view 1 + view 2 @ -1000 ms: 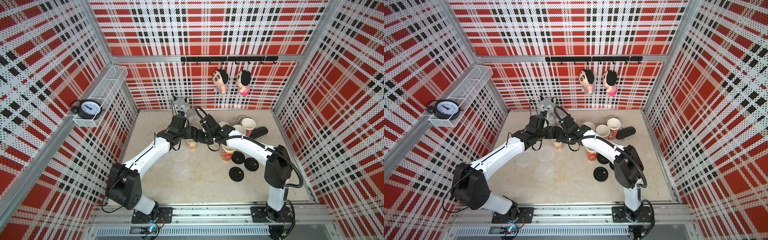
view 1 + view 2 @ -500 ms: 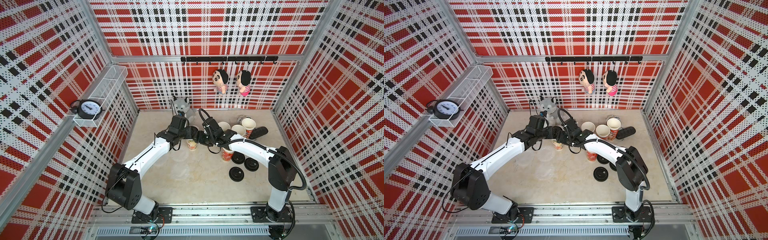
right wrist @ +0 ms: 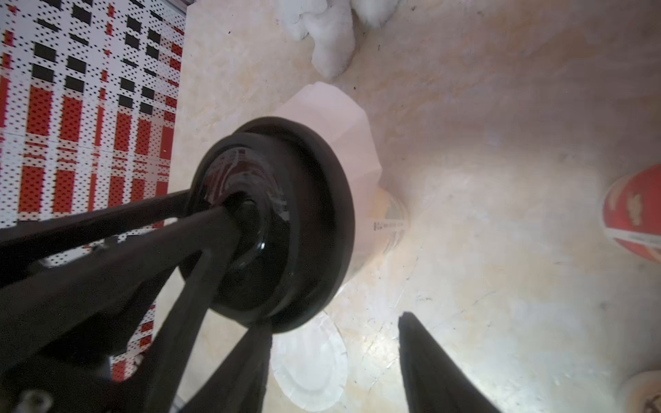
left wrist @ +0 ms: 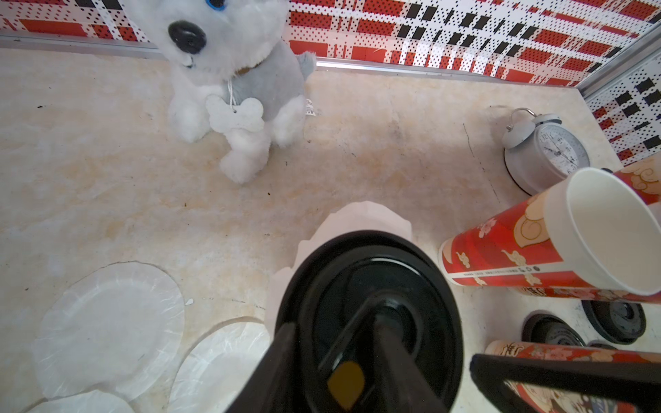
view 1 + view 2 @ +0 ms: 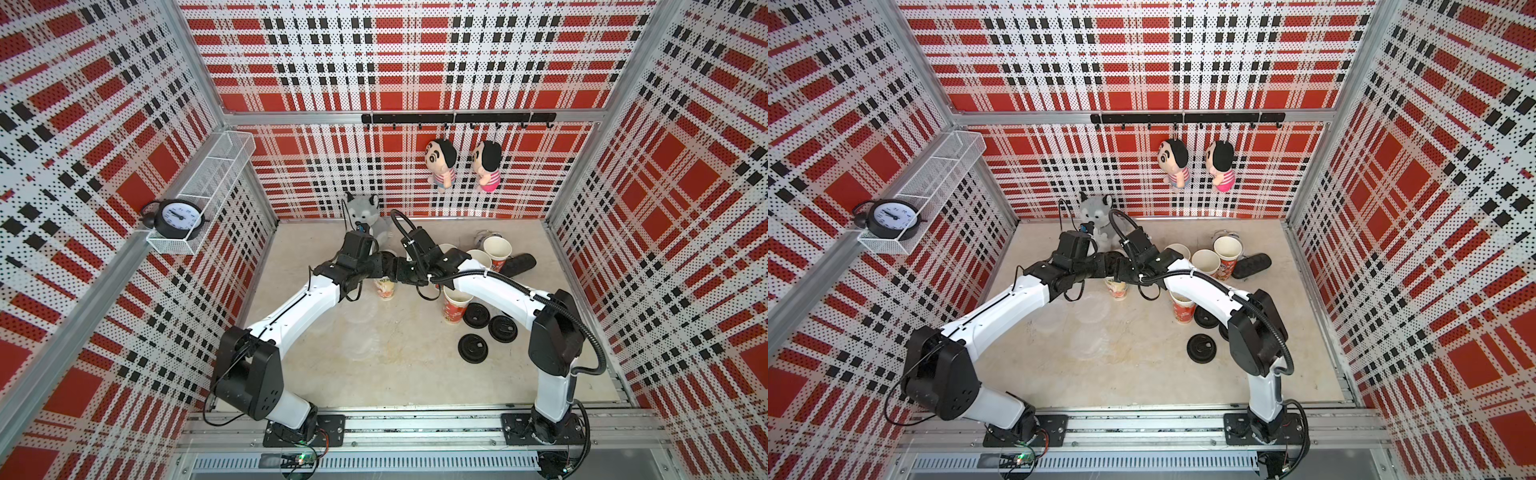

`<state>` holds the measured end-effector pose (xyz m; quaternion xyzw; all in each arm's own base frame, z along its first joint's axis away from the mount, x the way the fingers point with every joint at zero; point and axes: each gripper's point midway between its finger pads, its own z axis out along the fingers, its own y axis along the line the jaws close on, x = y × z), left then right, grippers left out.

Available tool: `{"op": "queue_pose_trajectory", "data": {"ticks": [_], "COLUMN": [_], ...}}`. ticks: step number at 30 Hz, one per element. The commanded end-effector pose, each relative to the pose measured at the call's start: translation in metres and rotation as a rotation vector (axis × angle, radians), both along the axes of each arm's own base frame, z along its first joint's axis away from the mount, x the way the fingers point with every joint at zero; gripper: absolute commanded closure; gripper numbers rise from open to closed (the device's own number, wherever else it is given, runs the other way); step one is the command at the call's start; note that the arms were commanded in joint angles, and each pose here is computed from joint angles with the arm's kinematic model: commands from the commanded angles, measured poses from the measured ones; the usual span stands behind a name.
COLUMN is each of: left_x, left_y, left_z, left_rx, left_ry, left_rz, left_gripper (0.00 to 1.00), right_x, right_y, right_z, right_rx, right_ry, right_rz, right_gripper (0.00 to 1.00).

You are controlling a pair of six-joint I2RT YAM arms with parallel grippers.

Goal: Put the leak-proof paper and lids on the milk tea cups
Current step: Secure the cup lid on the cup.

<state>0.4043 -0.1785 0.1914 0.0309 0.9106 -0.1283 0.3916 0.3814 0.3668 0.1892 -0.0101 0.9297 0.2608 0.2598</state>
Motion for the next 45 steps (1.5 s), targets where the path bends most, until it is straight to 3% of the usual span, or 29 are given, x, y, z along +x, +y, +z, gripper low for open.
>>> {"op": "queue_pose_trajectory", "data": {"ticks": [1, 7, 26, 40, 45], "left_x": [-0.040, -0.027, -0.003, 0.015, 0.010], "left_y": [0.004, -0.004, -0.014, 0.010, 0.015], "left_z": [-0.062, -0.043, 0.020, 0.065, 0.062], "left_rx": [0.088, 0.065, 0.050, 0.074, 0.074], "left_ry": [0.258, 0.219, 0.107, 0.026, 0.036], "left_rz": [-0.052, -0.063, -0.072, -0.001, 0.004], "left_gripper": [0.61, 0.61, 0.53, 0.48, 0.51], "right_x": [0.023, 0.017, 0.001, 0.000, 0.002], "right_y": [-0.014, -0.028, -0.047, -0.050, -0.047], "right_z": [0.033, 0.057, 0.043, 0.048, 0.052], "right_rx": [-0.030, -0.006, -0.010, -0.006, -0.003], "right_ry": [-0.117, -0.152, -0.125, -0.133, -0.137], "right_rz": [-0.026, -0.045, -0.066, -0.066, -0.049], "right_gripper": [0.40, 0.39, 0.39, 0.38, 0.39]}}
